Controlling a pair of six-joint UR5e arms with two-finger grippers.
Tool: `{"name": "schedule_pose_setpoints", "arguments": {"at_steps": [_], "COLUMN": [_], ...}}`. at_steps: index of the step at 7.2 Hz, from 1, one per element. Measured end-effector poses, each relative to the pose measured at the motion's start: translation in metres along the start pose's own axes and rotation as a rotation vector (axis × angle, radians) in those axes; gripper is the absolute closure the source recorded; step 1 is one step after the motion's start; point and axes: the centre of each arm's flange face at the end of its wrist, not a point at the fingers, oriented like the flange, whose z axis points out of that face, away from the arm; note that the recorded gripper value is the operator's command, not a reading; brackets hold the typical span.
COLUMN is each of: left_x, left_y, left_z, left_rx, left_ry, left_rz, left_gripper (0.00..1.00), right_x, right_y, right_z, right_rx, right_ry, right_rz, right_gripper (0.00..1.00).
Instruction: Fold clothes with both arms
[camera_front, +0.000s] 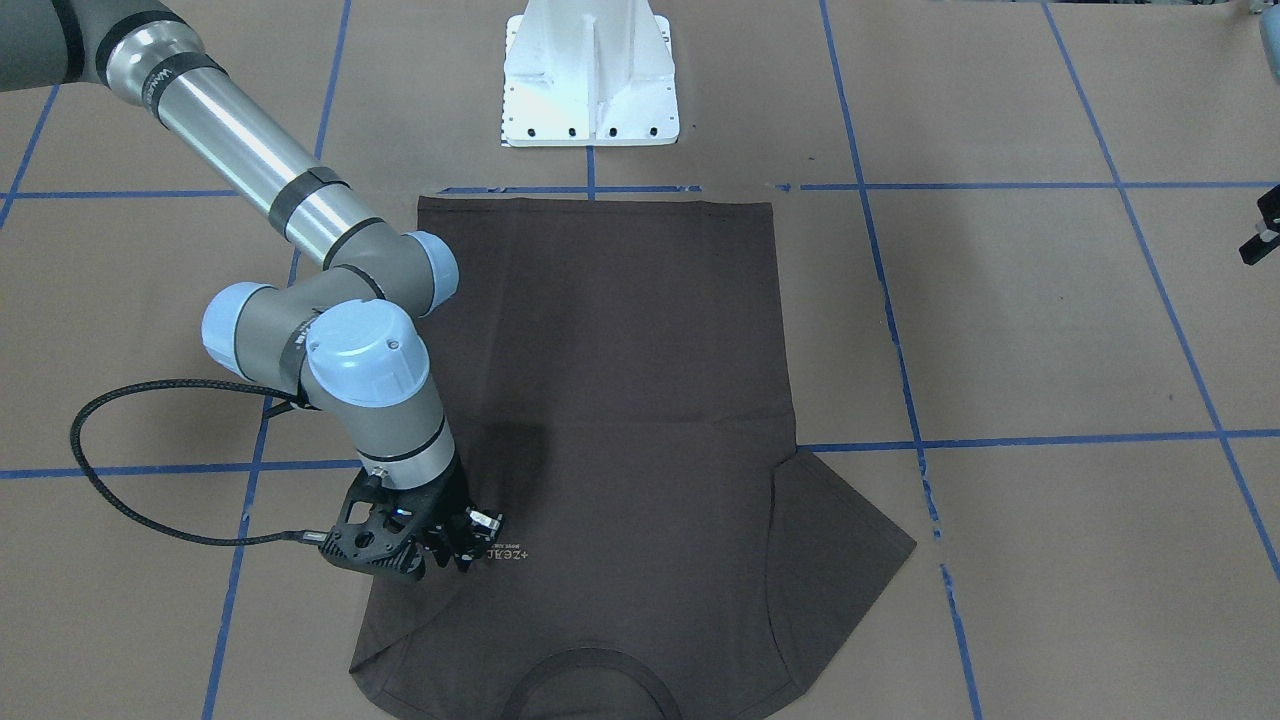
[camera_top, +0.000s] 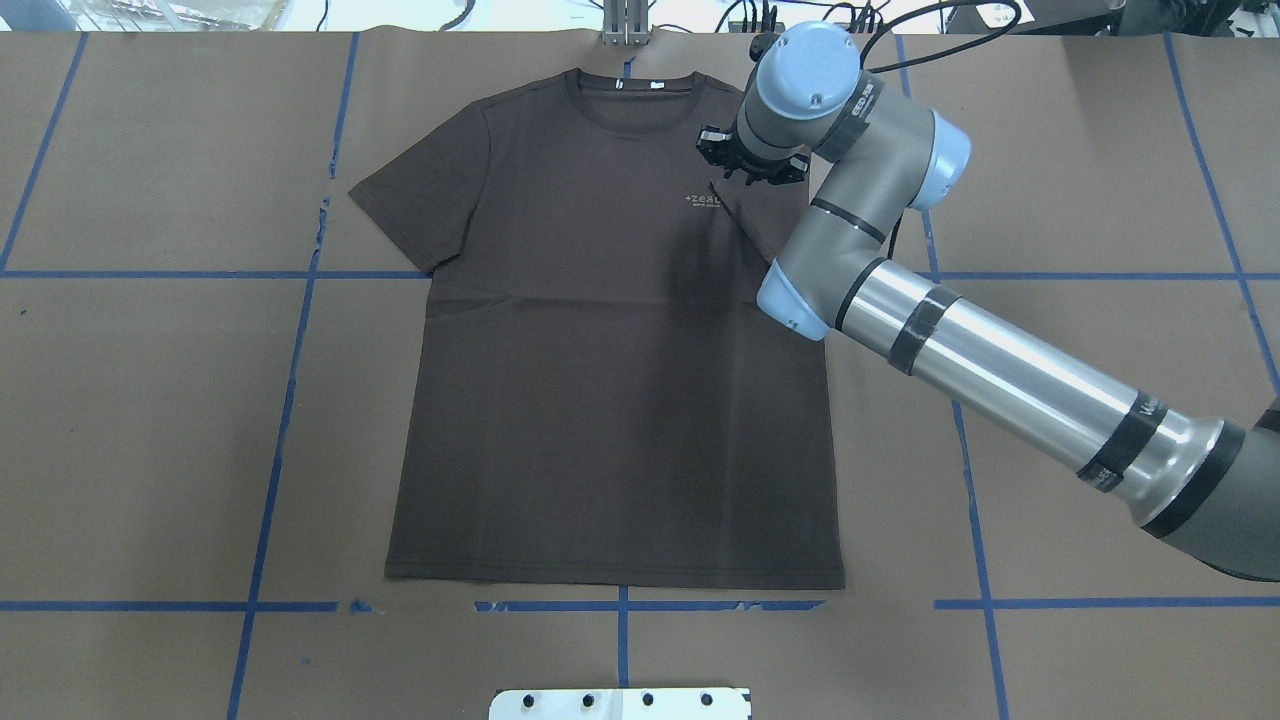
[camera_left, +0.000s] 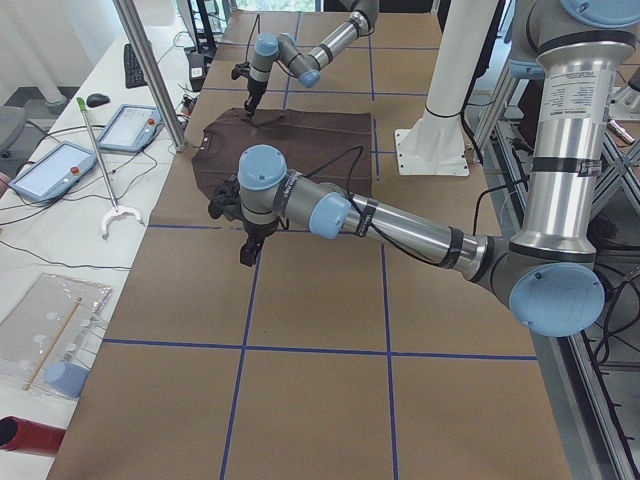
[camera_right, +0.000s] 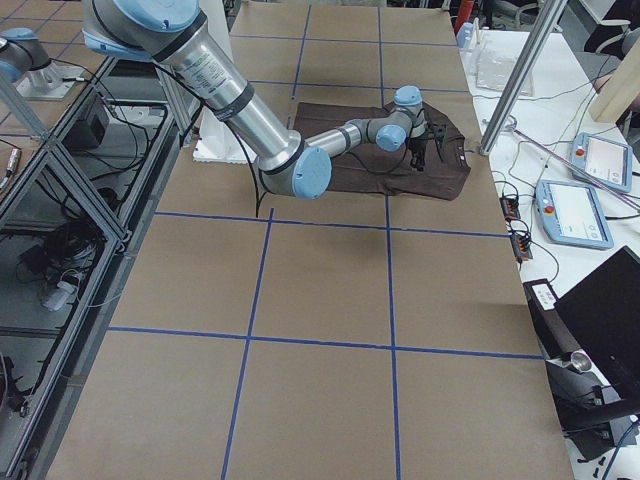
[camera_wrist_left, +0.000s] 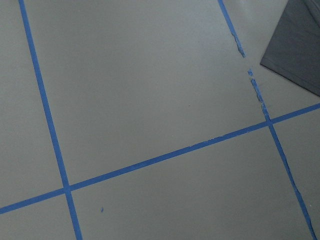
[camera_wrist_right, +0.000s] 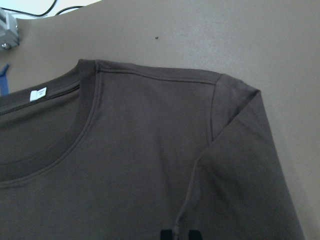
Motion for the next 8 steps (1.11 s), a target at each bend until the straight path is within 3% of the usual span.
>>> {"name": "schedule_pose_setpoints", "arguments": {"at_steps": [2, 3, 6, 8], "left_x": [0.039, 0.059, 0.127, 0.156], "left_y": [-0.021, -0.040, -0.125, -0.148], "left_z": [0.032, 0.058, 0.160, 0.190], "left_rx": [0.024, 0.037, 0.003, 0.019], "left_ry": [0.041, 0.065, 0.050, 0.054], "left_rz": [-0.024, -0.054, -0.193, -0.280], "left_gripper": [0.00, 0.00, 0.01, 0.04], "right_x": [-0.016, -0.015, 0.089, 0.175], "right_y": [0.004, 0.001, -0.022, -0.032], "right_z": [-0.022, -0.045, -0.137, -0.194], "right_rx": [0.000, -0.030, -0.122, -0.153], "right_ry": [-0.060, -0.108, -0.240, -0.281], "right_rz": [-0.006, 0.000, 0.033, 0.066], "right_gripper": [0.00, 0.00, 0.00, 0.00]}}
